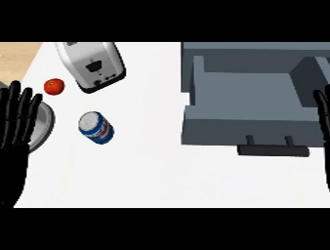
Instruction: Pick up the can, place it into the drawer and close the drawer
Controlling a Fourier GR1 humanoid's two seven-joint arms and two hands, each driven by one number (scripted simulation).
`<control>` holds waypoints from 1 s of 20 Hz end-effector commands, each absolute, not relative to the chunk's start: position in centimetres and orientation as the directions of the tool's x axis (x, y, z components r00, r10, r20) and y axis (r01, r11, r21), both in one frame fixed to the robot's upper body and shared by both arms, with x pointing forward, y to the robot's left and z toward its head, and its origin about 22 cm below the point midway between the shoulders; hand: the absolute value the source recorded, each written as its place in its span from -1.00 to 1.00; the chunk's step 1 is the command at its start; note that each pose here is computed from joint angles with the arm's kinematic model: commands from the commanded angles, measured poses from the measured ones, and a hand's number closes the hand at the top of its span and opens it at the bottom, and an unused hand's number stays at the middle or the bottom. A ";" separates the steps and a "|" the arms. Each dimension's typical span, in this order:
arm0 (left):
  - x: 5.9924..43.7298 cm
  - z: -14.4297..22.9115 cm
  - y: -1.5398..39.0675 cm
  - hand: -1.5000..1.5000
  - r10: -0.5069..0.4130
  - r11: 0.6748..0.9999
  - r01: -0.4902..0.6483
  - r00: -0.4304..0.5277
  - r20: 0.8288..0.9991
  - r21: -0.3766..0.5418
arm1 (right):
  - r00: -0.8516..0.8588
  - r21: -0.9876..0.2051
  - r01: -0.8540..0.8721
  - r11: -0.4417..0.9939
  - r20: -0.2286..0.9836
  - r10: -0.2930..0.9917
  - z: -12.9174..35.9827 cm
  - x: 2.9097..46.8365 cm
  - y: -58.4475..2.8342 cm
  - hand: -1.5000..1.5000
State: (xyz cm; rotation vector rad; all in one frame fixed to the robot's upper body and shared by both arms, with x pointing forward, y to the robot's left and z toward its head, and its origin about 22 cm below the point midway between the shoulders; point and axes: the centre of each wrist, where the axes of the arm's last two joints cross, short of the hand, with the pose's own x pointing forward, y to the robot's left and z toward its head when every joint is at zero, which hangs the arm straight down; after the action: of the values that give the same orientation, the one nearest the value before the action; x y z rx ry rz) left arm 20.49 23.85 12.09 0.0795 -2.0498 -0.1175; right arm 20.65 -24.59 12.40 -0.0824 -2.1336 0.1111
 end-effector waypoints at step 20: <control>21.0 14.9 29.8 -1.00 -0.126 0.987 0.080 -0.143 0.982 0.138 | -0.186 -0.045 0.214 0.976 0.979 0.086 9.1 16.1 -29.8 -1.00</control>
State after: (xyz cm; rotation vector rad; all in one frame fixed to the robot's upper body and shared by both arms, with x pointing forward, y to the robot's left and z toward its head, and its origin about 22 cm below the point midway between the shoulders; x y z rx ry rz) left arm 21.43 29.55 13.60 0.0149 -1.7144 -0.1799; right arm 17.33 -28.94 9.88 -0.2170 -1.7859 -0.0954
